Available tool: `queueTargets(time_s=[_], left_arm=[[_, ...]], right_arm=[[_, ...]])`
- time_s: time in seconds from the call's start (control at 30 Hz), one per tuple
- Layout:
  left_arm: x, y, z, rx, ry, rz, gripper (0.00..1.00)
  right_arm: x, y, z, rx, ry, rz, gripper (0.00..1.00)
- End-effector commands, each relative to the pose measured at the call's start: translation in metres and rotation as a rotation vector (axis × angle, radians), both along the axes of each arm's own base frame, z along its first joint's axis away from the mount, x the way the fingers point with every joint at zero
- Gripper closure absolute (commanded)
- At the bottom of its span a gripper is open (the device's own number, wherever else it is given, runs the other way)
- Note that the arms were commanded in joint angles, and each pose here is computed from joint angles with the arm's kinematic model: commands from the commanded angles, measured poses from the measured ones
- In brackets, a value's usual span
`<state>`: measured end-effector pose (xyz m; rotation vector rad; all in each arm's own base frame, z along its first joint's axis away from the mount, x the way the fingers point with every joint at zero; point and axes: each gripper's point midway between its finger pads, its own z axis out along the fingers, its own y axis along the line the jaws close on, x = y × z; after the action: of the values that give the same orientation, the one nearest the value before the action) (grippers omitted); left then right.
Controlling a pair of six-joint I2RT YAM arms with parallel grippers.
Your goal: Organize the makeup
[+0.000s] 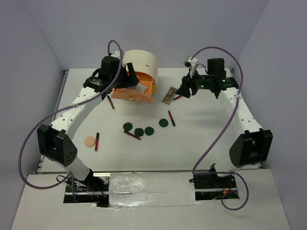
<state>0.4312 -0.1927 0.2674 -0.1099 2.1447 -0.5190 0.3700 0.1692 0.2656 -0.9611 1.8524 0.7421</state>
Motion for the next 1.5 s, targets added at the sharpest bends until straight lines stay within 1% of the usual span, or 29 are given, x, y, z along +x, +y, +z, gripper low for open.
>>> queueTargets(time_s=[0.0, 0.1, 0.17, 0.27, 0.6, 0.7, 0.77, 0.83, 0.87, 0.9, 0.93, 0.97, 1.0, 1.03, 1.07, 1.1, 1.13, 1.17, 1.2, 1.23, 1.27, 1.3, 1.33, 1.37, 1.4, 1.43, 1.47], left_arm=[[0.006, 0.002, 0.038, -0.028, -0.083, 0.035, 0.24], [0.006, 0.006, 0.048, -0.019, -0.101, 0.045, 0.17], [0.006, 0.007, 0.058, -0.019, -0.122, 0.047, 0.15], [0.004, 0.008, 0.061, -0.017, -0.126, 0.045, 0.14], [0.003, 0.003, 0.044, -0.026, -0.084, 0.030, 0.14], [0.002, 0.007, 0.052, -0.019, -0.101, 0.041, 0.13], [0.001, 0.013, 0.060, -0.009, -0.124, 0.059, 0.14], [-0.004, 0.025, 0.074, 0.005, -0.169, 0.099, 0.20], [-0.007, 0.029, 0.074, 0.010, -0.179, 0.114, 0.24], [-0.014, 0.039, 0.087, 0.011, -0.219, 0.142, 0.29], [-0.018, 0.045, 0.091, 0.009, -0.237, 0.161, 0.42], [-0.022, 0.051, 0.084, 0.014, -0.242, 0.176, 0.50], [-0.035, 0.062, 0.100, 0.002, -0.292, 0.206, 0.57], [-0.041, 0.069, 0.102, -0.002, -0.309, 0.223, 0.67], [-0.048, 0.075, 0.085, 0.011, -0.288, 0.237, 0.71], [-0.063, 0.085, 0.099, -0.010, -0.336, 0.262, 0.73], [-0.070, 0.090, 0.097, -0.010, -0.341, 0.277, 0.73], [-0.078, 0.094, 0.077, 0.004, -0.312, 0.283, 0.72], [-0.093, 0.102, 0.081, -0.018, -0.328, 0.301, 0.71], [-0.100, 0.108, 0.076, -0.017, -0.322, 0.323, 0.65], [-0.107, 0.112, 0.055, -0.006, -0.284, 0.336, 0.61], [-0.119, 0.117, 0.055, -0.041, -0.289, 0.357, 0.58], [-0.126, 0.121, 0.045, -0.040, -0.264, 0.376, 0.53], [-0.132, 0.124, 0.028, -0.039, -0.231, 0.388, 0.51], [-0.142, 0.126, 0.027, -0.079, -0.230, 0.406, 0.50], [-0.148, 0.128, 0.020, -0.086, -0.211, 0.417, 0.47], [-0.156, 0.131, 0.012, -0.097, -0.202, 0.428, 0.47]], right_arm=[[0.005, -0.005, 0.004, -0.002, -0.025, -0.025, 0.42], [0.007, -0.004, 0.000, -0.001, -0.003, -0.031, 0.40], [0.009, -0.004, -0.003, -0.001, 0.012, -0.040, 0.39], [0.012, -0.005, -0.006, -0.004, 0.020, -0.048, 0.38], [0.015, -0.007, -0.011, -0.015, 0.031, -0.058, 0.36], [0.019, -0.008, -0.014, -0.022, 0.043, -0.079, 0.34], [0.025, -0.011, -0.018, -0.026, 0.060, -0.114, 0.30], [0.038, -0.015, -0.027, -0.022, 0.135, -0.199, 0.27], [0.045, -0.013, -0.022, -0.015, 0.149, -0.225, 0.26], [0.053, -0.016, -0.040, -0.014, 0.246, -0.301, 0.23], [0.059, -0.017, -0.045, -0.012, 0.285, -0.348, 0.21], [0.067, -0.017, -0.045, -0.001, 0.310, -0.391, 0.20], [0.070, -0.016, -0.051, 0.006, 0.346, -0.428, 0.15], [0.081, -0.019, -0.063, 0.017, 0.403, -0.537, 0.10], [0.088, -0.020, -0.065, 0.012, 0.405, -0.588, 0.06], [0.090, -0.013, -0.069, -0.007, 0.410, -0.621, 0.01], [0.100, -0.019, -0.087, -0.054, 0.422, -0.701, 0.00], [0.108, -0.018, -0.085, -0.066, 0.407, -0.725, 0.00], [0.111, -0.015, -0.091, -0.092, 0.414, -0.748, 0.01], [0.116, -0.012, -0.112, -0.142, 0.432, -0.780, 0.01], [0.128, -0.008, -0.104, -0.137, 0.407, -0.799, 0.00], [0.131, -0.007, -0.110, -0.156, 0.419, -0.821, 0.00], [0.136, -0.003, -0.116, -0.171, 0.419, -0.839, 0.00], [0.147, 0.000, -0.125, -0.166, 0.428, -0.861, 0.00], [0.152, 0.003, -0.129, -0.162, 0.427, -0.870, 0.01], [0.158, 0.004, -0.134, -0.169, 0.417, -0.894, 0.01], [0.165, 0.001, -0.144, -0.186, 0.410, -0.939, 0.01]])
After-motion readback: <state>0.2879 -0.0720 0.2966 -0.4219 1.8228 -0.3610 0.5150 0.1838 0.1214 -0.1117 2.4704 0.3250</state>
